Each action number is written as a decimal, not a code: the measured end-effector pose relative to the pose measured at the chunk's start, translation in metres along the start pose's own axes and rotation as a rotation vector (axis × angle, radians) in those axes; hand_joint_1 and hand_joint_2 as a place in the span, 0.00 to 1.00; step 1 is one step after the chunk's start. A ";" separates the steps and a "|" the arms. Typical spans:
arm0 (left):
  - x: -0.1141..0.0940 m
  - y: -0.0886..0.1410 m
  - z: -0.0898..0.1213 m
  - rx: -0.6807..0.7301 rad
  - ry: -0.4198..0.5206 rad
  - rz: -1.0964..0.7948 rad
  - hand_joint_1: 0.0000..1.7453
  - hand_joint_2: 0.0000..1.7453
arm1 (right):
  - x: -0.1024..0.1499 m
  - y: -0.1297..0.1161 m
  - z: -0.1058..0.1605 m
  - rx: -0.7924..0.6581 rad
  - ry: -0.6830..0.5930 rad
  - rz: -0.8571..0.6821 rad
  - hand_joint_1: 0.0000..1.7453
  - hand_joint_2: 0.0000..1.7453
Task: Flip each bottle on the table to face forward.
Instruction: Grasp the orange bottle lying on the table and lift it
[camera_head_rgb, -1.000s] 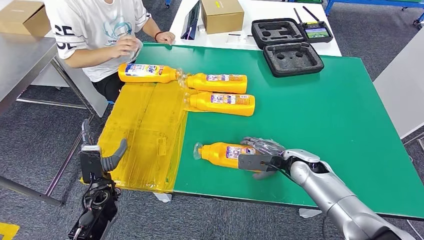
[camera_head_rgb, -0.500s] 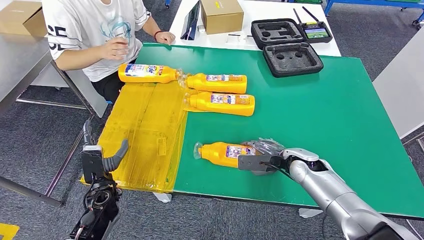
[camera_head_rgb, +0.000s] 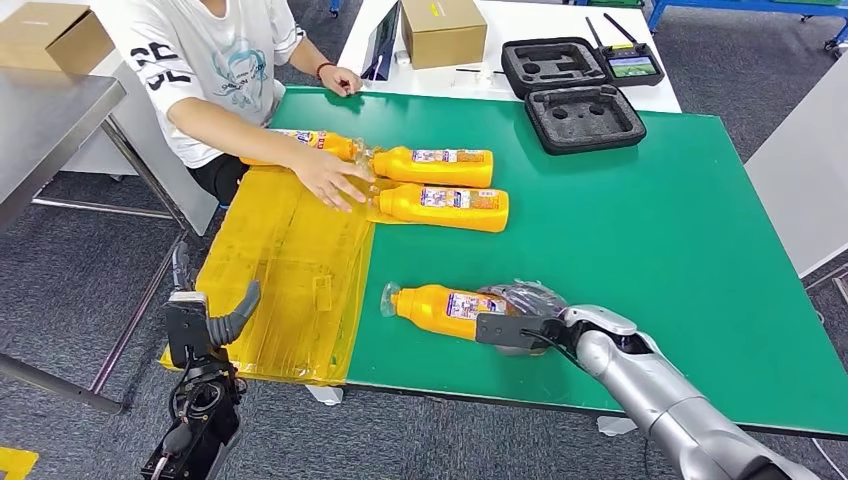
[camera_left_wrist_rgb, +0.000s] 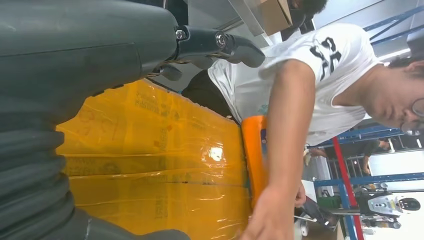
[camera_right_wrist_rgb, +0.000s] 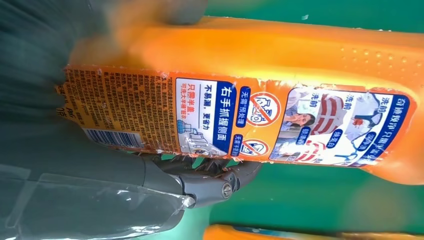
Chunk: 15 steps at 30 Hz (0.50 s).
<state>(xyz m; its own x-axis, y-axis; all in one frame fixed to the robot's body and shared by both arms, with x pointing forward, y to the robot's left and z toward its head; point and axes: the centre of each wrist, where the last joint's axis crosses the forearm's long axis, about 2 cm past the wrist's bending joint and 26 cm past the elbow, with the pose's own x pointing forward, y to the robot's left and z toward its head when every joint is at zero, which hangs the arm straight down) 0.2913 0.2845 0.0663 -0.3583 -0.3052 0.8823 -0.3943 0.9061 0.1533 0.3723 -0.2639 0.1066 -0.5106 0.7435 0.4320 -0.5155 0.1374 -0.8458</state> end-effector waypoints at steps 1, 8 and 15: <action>0.000 0.000 0.001 -0.004 0.001 0.006 0.00 1.00 | 0.003 0.003 0.000 -0.042 -0.048 -0.034 1.00 1.00; 0.006 -0.004 0.007 -0.026 0.058 0.186 0.00 1.00 | 0.056 0.017 -0.011 -0.505 -0.455 -0.443 1.00 1.00; 0.011 -0.003 0.010 -0.022 0.058 0.234 0.00 1.00 | 0.074 0.019 -0.010 -0.618 -0.506 -0.528 1.00 1.00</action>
<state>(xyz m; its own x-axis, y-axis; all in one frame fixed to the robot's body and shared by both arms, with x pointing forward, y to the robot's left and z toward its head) 0.2801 0.2750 0.0711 -0.3886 -0.0693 0.9188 -0.2871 0.9566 -0.0492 0.3318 -0.2000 0.1197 -0.6278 0.1355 0.7665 -0.3839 0.8027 -0.4564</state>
